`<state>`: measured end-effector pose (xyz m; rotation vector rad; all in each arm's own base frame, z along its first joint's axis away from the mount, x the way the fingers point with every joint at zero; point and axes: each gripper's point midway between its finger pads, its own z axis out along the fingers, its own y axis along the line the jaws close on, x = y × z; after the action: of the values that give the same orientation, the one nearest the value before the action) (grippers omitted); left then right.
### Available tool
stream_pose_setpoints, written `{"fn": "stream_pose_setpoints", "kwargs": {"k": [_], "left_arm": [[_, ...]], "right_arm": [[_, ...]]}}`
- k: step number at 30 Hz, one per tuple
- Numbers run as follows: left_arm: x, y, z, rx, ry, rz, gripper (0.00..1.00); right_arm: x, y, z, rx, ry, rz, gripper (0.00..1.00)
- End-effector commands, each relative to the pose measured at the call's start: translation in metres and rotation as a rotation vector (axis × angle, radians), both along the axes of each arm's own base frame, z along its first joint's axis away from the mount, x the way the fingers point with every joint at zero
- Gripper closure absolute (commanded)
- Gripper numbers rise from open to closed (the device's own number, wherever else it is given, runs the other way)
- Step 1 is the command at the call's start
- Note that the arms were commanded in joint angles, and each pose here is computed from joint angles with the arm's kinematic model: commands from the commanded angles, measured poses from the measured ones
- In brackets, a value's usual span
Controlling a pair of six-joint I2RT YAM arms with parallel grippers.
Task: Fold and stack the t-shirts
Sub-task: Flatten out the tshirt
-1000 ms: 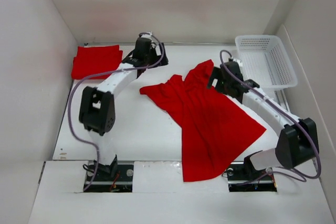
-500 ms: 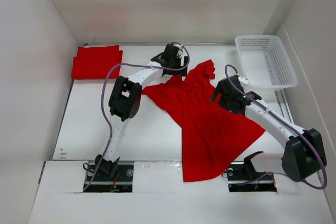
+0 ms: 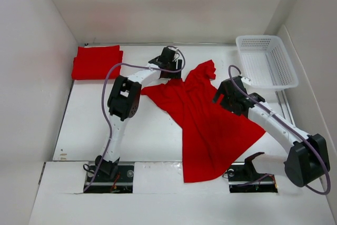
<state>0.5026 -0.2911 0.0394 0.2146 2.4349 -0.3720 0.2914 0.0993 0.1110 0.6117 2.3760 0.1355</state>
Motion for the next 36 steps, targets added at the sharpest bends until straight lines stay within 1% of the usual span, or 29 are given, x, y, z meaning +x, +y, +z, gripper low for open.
{"fn": "stream_pose_setpoints", "kwargs": {"k": [1, 4, 7, 8, 10, 11, 12, 13, 16, 17, 18, 19, 20, 23, 24, 26, 27, 28, 29, 30, 32, 33, 35, 36], "left_arm": [[0.002, -0.003, 0.014, -0.020, -0.028, 0.002, 0.35], [0.003, -0.010, 0.012, -0.051, -0.025, -0.008, 0.40], [0.002, -0.012, 0.003, -0.058, -0.010, -0.008, 0.56], [0.001, -0.013, 0.003, -0.064, -0.007, -0.014, 0.67], [0.001, -0.012, -0.003, -0.054, -0.002, -0.021, 0.78], [-0.002, -0.011, -0.007, -0.048, 0.009, -0.020, 0.86], [-0.004, -0.009, -0.013, -0.040, 0.011, -0.027, 1.00], [-0.002, -0.012, 0.004, -0.067, -0.026, -0.034, 1.00], [-0.010, -0.014, 0.016, -0.134, -0.092, -0.048, 1.00], [-0.011, -0.016, 0.044, -0.178, -0.141, -0.052, 1.00], [-0.012, -0.016, 0.053, -0.191, -0.166, -0.053, 1.00], [-0.015, -0.014, 0.058, -0.207, -0.178, -0.047, 1.00], [-0.014, -0.007, 0.077, -0.220, -0.208, -0.037, 1.00], [-0.012, 0.004, 0.095, -0.264, -0.243, 0.011, 1.00], [-0.012, 0.009, 0.114, -0.291, -0.277, 0.025, 1.00], [-0.017, 0.019, 0.118, -0.319, -0.299, 0.065, 1.00], [-0.021, 0.021, 0.137, -0.338, -0.334, 0.062, 1.00], [-0.023, 0.025, 0.142, -0.338, -0.351, 0.072, 1.00], [-0.030, 0.029, 0.138, -0.332, -0.341, 0.073, 1.00], [-0.033, 0.032, 0.154, -0.345, -0.376, 0.080, 1.00], [-0.036, 0.039, 0.163, -0.329, -0.394, 0.096, 1.00], [-0.043, 0.048, 0.159, -0.305, -0.389, 0.124, 1.00], [-0.047, 0.052, 0.169, -0.311, -0.409, 0.131, 1.00], [-0.053, 0.058, 0.161, -0.299, -0.389, 0.150, 1.00]], "right_arm": [[-0.005, -0.003, 0.001, -0.007, -0.008, -0.016, 0.01], [-0.007, -0.004, -0.001, -0.002, -0.007, -0.024, 0.01], [-0.013, -0.003, -0.008, 0.002, 0.009, -0.030, 0.01], [-0.015, -0.004, -0.009, -0.002, 0.019, -0.030, 0.01], [-0.018, -0.005, -0.011, 0.000, 0.027, -0.038, 0.01], [-0.020, -0.006, -0.012, 0.004, 0.035, -0.049, 0.01], [-0.019, -0.008, -0.012, 0.001, 0.030, -0.063, 0.01], [-0.022, -0.008, -0.016, 0.004, 0.040, -0.074, 0.01], [-0.026, -0.010, -0.018, 0.018, 0.038, -0.092, 0.01], [-0.026, -0.010, -0.014, 0.025, 0.024, -0.092, 0.01], [-0.032, -0.012, -0.020, 0.019, 0.036, -0.092, 0.01], [-0.029, -0.011, -0.014, 0.034, 0.008, -0.091, 0.01], [-0.032, -0.013, -0.017, 0.031, 0.013, -0.091, 0.01], [-0.037, -0.015, -0.020, 0.024, 0.014, -0.083, 0.01], [-0.040, -0.016, -0.024, 0.019, 0.024, -0.083, 0.01], [-0.039, -0.014, -0.023, 0.030, 0.019, -0.078, 0.01], [-0.042, -0.013, -0.030, 0.028, 0.042, -0.072, 0.01], [-0.041, -0.011, -0.031, 0.037, 0.045, -0.067, 0.01], [-0.039, -0.010, -0.036, 0.032, 0.056, -0.067, 0.01], [-0.040, -0.008, -0.039, 0.035, 0.073, -0.061, 0.01], [-0.040, -0.008, -0.050, 0.018, 0.106, -0.062, 0.01], [-0.040, -0.008, -0.058, 0.000, 0.130, -0.053, 0.01], [-0.035, -0.006, -0.058, 0.001, 0.127, -0.052, 0.01], [-0.030, -0.004, -0.063, -0.011, 0.142, -0.046, 0.01]]}}
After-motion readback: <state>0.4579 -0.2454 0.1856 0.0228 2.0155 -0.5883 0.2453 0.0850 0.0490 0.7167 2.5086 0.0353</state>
